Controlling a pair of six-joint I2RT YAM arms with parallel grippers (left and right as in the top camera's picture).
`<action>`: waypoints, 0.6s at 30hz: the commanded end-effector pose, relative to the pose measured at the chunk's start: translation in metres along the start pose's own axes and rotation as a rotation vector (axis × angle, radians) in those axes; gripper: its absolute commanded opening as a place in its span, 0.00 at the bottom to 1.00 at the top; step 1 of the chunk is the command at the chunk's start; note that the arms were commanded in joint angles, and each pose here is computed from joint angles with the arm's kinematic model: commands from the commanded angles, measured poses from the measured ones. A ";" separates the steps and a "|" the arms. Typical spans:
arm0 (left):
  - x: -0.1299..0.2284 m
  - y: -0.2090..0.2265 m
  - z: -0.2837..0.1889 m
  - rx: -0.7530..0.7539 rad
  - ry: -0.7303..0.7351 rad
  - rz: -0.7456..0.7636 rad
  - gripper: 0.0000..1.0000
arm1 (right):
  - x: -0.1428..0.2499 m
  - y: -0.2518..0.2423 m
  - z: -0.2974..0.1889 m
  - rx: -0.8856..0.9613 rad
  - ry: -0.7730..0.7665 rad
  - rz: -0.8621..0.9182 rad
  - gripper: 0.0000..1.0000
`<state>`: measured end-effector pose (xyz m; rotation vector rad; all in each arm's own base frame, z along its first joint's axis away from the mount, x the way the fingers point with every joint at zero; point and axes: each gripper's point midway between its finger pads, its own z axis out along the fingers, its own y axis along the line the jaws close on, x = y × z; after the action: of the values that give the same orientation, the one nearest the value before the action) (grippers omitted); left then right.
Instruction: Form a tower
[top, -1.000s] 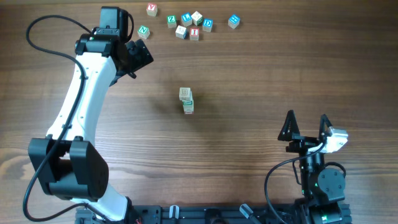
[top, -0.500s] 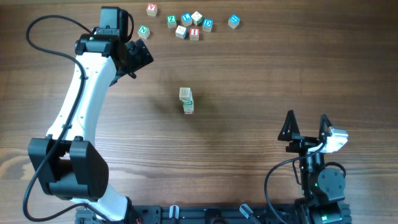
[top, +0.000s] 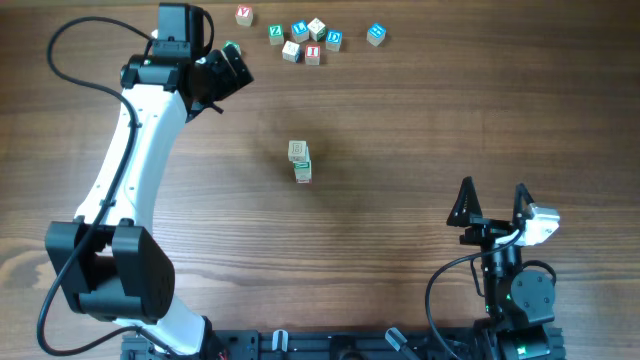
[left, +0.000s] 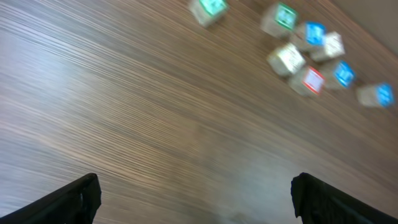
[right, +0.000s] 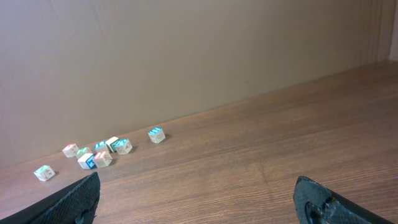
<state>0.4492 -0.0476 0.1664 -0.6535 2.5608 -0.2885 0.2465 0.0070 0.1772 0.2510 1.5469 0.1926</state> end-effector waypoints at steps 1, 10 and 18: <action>0.027 -0.027 0.000 0.133 0.126 0.013 0.96 | -0.003 -0.002 0.000 0.012 -0.013 -0.015 1.00; 0.085 -0.062 -0.003 0.116 0.223 0.154 0.98 | -0.003 -0.002 0.000 0.012 -0.013 -0.015 1.00; 0.136 -0.064 0.001 -0.014 0.292 0.284 0.97 | -0.003 -0.002 0.000 0.012 -0.013 -0.015 1.00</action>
<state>0.3790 -0.1654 0.1475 -0.3158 2.8474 -0.4009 0.2465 0.0070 0.1772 0.2510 1.5469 0.1926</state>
